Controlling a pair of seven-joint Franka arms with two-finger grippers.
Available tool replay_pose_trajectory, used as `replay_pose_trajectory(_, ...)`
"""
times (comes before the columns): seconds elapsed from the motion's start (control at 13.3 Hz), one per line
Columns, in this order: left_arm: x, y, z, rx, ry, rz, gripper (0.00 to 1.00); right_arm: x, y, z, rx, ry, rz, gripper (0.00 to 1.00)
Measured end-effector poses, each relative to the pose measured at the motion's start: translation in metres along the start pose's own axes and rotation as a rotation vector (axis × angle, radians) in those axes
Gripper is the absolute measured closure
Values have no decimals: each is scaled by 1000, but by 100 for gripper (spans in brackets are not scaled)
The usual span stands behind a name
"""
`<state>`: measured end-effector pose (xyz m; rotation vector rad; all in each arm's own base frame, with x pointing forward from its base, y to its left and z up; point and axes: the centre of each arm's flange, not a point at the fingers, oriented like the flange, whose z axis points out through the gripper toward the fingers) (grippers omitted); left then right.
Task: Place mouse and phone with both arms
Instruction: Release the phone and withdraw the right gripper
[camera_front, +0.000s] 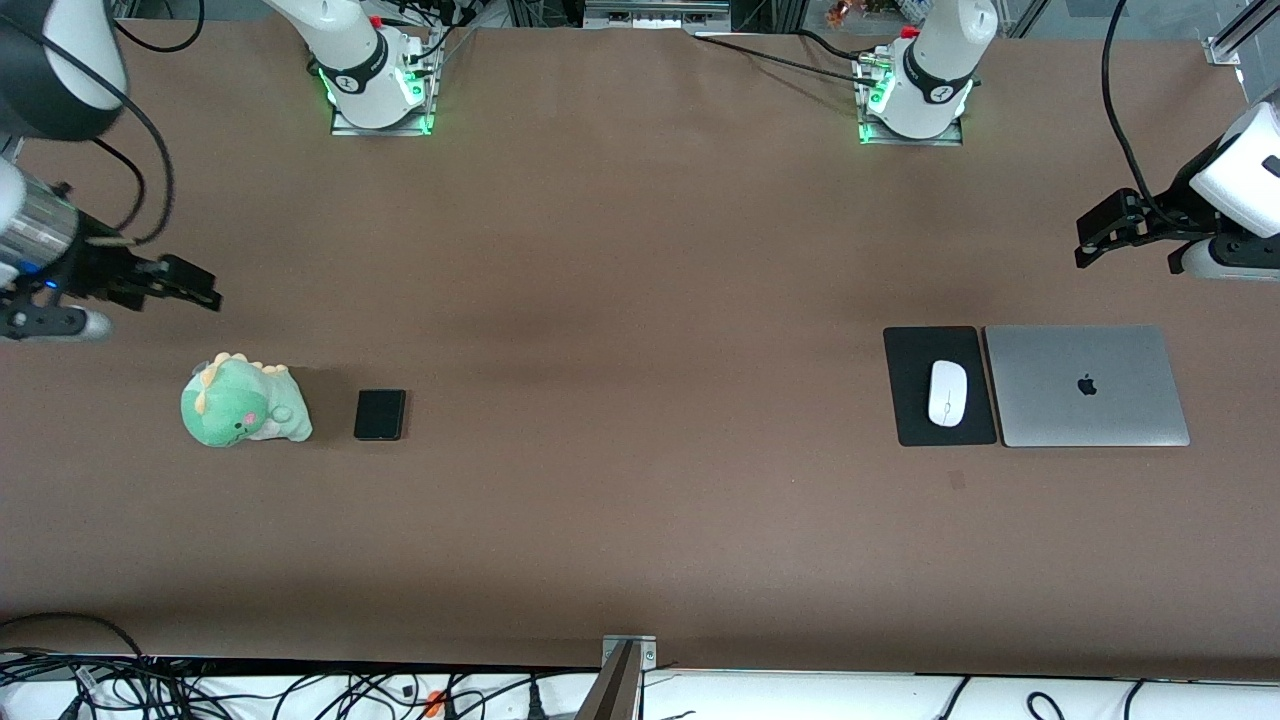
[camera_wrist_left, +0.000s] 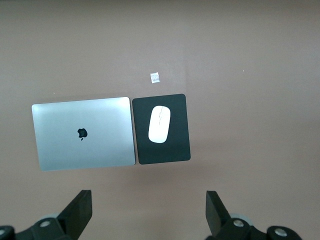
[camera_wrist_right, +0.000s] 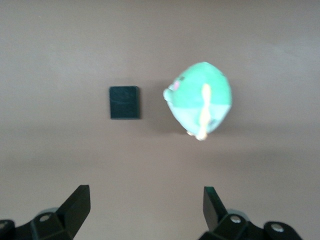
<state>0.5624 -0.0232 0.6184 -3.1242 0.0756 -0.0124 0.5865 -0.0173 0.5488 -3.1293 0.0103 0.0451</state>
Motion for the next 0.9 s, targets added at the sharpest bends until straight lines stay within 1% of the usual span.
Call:
replay_pose_trajectory(0.15,0,0,0,0,1,0,0,-3,12,-29,-19,17,-9,0)
replay_pose_trajectory(0.38,0,0,-3,0,6,0,0,-1,16,-51,-46,57,-19,0)
replay_pose_trajectory(0.53,0,0,-4,0,8,-1,0,0,15,-63,-49,81,-22,0)
replay_pose_trajectory(0.9,0,-1,-5,0,10,-2,0,0,12,-71,-49,99,-27,0)
